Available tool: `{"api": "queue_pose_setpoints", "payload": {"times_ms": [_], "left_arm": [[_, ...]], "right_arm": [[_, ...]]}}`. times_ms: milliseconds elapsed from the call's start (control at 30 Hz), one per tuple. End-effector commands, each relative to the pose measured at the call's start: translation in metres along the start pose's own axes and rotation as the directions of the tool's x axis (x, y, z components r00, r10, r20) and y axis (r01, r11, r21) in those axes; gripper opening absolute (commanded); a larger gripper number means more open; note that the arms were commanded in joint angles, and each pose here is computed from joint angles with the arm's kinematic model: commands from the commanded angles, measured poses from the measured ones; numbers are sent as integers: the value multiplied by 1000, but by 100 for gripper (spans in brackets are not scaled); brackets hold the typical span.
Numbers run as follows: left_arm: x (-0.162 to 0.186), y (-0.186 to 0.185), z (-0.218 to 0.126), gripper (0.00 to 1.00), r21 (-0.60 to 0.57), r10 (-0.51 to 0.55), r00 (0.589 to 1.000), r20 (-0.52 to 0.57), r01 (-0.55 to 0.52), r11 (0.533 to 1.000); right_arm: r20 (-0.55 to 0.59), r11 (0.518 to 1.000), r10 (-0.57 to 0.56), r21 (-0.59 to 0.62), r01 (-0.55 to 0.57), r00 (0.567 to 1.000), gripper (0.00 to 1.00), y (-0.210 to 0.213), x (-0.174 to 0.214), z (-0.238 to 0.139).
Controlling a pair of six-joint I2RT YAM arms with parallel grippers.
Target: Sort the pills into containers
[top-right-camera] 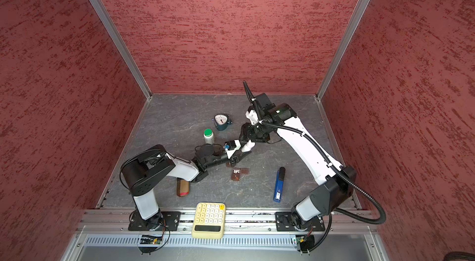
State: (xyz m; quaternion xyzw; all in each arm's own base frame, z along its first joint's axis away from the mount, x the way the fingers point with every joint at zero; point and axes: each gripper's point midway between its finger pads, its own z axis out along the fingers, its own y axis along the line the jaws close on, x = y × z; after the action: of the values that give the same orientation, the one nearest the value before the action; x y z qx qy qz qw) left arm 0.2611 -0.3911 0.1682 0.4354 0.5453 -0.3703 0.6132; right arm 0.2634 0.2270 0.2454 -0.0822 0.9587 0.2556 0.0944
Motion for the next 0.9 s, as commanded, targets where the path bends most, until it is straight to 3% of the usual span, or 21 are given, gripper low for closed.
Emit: {"api": "queue_pose_setpoints", "payload": {"times_ms": [0, 200, 467, 867], "left_arm": [[-16, 3, -1, 0, 4, 1, 999, 39, -1, 1000], [-15, 2, -2, 0, 6, -8, 999, 39, 7, 1000], [-17, 2, -3, 0, 3, -8, 999, 46, 8, 1000], [-18, 2, -3, 0, 6, -7, 999, 47, 7, 1000]], "right_arm": [[36, 1000, -25, 11, 24, 999, 63, 4, -3, -13], [94, 997, -26, 73, 19, 995, 66, 1, -17, -27], [50, 992, -14, 123, 8, 999, 67, -14, -17, -6], [-1, 998, -18, 59, 18, 1000, 64, -8, -3, 4]]}}
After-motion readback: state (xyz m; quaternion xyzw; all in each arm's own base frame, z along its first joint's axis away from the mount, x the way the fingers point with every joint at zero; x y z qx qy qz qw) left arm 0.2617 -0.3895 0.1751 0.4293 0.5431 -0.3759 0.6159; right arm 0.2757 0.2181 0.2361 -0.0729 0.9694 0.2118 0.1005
